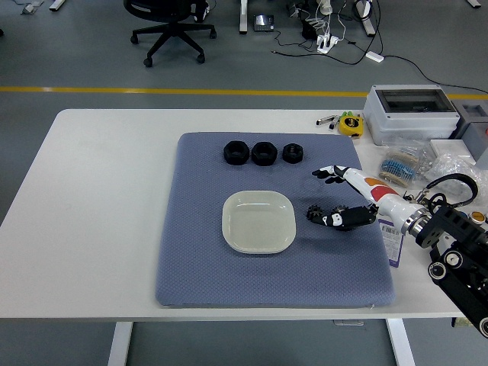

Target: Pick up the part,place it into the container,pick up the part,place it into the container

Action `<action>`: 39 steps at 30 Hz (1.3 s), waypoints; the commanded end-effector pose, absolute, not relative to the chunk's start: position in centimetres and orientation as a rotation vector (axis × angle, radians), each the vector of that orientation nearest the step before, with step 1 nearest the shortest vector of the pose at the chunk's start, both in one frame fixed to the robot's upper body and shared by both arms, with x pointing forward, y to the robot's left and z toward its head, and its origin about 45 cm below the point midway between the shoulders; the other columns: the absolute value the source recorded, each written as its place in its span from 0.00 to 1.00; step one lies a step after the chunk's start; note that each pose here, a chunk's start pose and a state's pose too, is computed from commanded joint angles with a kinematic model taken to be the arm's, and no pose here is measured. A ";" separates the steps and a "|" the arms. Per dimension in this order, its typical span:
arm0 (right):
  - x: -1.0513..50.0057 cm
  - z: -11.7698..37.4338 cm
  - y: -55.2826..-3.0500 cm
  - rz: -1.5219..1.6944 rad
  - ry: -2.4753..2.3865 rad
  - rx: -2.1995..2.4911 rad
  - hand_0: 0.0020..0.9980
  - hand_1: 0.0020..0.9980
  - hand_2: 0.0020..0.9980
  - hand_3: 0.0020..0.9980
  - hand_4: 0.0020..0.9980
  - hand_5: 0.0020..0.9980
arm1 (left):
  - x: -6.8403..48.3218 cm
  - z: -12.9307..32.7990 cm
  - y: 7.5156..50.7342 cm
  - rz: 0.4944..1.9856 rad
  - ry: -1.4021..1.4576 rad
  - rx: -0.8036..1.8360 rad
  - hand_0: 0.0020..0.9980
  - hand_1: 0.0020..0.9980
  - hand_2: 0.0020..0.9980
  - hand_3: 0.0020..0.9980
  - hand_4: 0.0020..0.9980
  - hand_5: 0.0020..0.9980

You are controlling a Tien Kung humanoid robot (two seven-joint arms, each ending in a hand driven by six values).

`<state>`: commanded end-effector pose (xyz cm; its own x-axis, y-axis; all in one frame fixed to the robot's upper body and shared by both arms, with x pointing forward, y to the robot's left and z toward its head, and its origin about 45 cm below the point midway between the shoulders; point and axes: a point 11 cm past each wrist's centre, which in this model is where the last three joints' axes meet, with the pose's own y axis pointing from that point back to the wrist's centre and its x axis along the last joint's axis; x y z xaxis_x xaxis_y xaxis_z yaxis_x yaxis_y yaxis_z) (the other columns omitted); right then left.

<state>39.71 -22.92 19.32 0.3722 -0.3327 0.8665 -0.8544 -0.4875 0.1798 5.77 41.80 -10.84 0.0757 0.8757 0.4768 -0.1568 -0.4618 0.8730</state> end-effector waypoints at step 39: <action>42.0 17.0 -25.1 1.095 -0.838 1.758 0.49 0.54 0.54 0.54 0.83 0.19 | 5.5 -10.9 41.7 1.513 0.754 1.512 0.68 0.65 0.65 0.55 0.61 0.59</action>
